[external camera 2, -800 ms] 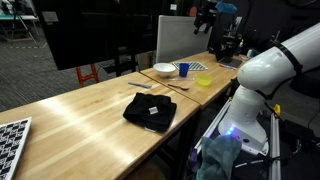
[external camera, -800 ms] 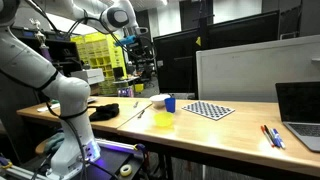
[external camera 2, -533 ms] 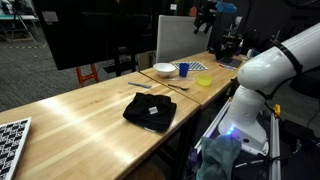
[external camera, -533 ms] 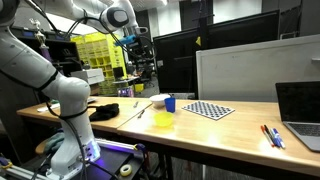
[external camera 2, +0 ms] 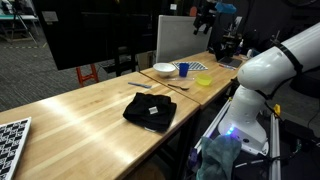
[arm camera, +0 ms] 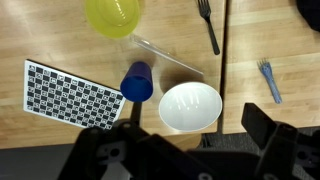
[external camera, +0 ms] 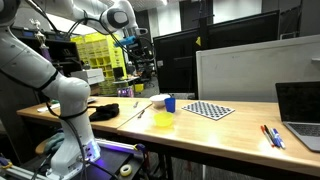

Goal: Use the black towel to wipe the table.

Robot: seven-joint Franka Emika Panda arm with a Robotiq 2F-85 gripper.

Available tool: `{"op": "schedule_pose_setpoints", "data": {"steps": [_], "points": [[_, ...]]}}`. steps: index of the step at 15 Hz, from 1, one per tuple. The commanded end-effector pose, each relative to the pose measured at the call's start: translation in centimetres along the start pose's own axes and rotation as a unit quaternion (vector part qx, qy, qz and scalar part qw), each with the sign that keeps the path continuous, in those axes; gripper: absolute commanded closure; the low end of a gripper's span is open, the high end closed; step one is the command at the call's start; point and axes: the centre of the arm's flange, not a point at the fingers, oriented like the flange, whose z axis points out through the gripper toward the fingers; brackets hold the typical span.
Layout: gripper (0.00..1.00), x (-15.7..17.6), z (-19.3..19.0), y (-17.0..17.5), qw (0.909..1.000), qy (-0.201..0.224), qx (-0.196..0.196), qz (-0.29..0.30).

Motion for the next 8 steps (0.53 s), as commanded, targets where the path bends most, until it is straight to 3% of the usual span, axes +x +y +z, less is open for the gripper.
{"op": "schedule_pose_setpoints", "data": {"steps": [1,8], "points": [[0.00,0.7,1.4,-2.3,0.9995,-0.011,0.007,-0.027],[0.00,3.3,4.6,-11.3,0.9916,-0.038,0.046,-0.115]]}}
